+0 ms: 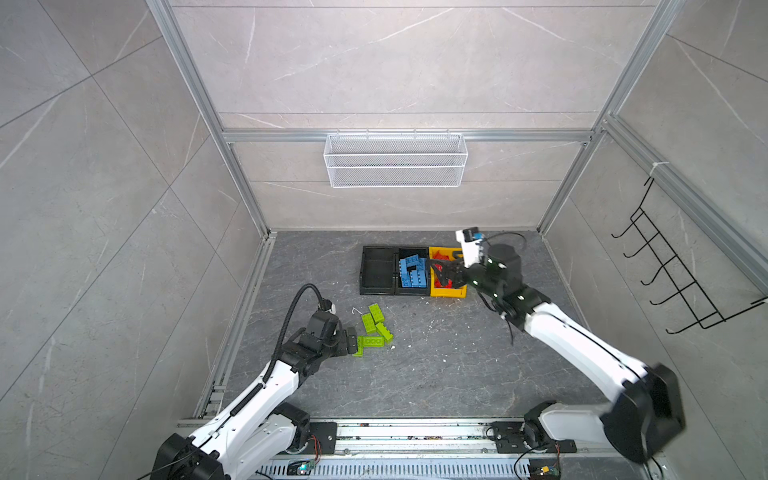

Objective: Sort the legos into containers by color
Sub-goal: 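Draw the right arm back while the left gripper moves over green bricks, then lower the left gripper and grasp a lime-green brick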

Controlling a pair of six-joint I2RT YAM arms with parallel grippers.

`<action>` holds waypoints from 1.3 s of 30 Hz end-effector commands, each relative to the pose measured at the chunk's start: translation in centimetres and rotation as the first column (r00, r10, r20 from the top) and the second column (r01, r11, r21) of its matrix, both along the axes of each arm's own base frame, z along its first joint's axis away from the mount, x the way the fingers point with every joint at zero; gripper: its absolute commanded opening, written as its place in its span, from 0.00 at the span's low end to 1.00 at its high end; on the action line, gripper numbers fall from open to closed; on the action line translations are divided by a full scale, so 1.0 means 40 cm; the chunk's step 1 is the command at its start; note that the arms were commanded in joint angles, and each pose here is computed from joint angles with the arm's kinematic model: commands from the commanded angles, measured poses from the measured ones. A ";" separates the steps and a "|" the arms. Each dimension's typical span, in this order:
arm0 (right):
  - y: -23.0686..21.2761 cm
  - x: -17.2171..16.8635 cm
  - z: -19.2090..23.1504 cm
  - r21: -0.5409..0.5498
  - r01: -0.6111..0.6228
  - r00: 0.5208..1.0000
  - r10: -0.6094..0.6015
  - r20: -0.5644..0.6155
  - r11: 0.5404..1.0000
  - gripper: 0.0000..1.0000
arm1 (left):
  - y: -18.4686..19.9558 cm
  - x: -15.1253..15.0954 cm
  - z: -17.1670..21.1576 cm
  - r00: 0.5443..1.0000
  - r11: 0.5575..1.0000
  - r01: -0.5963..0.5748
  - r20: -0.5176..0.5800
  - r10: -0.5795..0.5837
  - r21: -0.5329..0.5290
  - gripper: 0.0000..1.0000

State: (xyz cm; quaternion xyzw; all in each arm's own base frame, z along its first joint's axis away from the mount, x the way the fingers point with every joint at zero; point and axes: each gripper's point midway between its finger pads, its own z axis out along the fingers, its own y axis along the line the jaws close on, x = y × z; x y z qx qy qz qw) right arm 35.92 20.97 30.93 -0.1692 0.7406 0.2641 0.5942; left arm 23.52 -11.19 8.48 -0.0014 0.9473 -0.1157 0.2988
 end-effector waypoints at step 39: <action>-0.033 -0.114 -0.173 0.153 -0.042 0.998 0.035 0.042 0.987 0.88 | -0.104 -0.022 -0.180 0.918 0.947 0.195 -0.388 -0.083 0.257 0.64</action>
